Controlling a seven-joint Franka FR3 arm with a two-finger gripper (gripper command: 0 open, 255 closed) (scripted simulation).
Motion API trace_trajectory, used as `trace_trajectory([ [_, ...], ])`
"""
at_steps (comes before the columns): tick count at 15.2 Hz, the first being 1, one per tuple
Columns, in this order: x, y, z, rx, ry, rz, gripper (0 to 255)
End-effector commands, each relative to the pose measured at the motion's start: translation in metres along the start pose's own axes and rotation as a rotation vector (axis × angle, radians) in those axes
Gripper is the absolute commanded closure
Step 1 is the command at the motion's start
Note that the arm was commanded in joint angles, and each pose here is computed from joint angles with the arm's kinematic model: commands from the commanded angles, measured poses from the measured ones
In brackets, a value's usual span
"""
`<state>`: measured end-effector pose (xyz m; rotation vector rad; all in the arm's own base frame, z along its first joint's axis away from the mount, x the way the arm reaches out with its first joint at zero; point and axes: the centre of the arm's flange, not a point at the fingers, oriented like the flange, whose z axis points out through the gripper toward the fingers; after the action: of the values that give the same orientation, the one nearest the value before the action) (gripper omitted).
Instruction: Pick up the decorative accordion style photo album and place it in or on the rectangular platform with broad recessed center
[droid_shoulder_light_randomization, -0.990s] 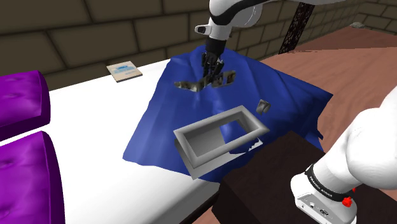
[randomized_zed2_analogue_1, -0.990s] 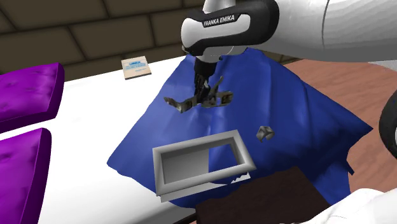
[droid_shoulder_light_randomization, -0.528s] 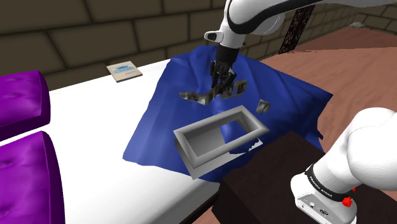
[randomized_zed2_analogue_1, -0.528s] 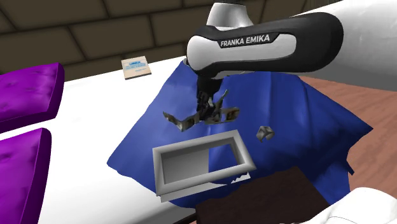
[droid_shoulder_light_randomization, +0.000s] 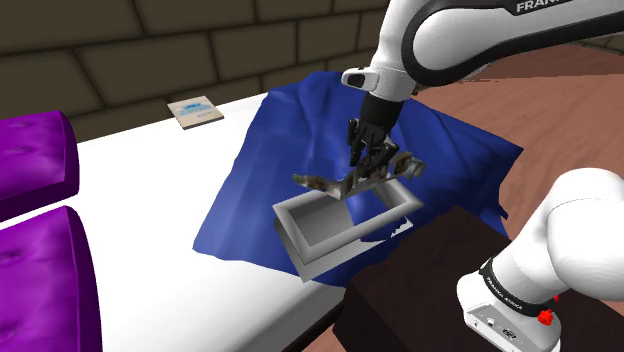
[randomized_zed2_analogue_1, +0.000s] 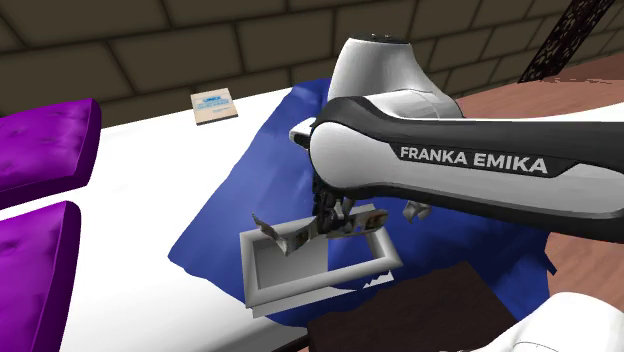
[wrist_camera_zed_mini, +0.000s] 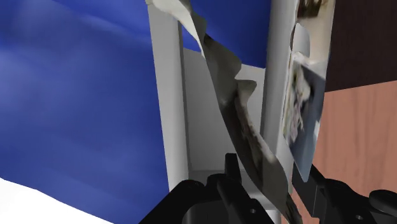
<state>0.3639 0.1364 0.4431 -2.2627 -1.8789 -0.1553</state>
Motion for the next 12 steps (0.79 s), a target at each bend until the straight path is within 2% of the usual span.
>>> trace_trajectory([
  [1, 0.002, -0.016, 0.001, 0.000, -0.001, 0.001, 255],
  [12, -0.010, -0.011, 0.058, 0.000, -0.001, 0.001, 255],
])
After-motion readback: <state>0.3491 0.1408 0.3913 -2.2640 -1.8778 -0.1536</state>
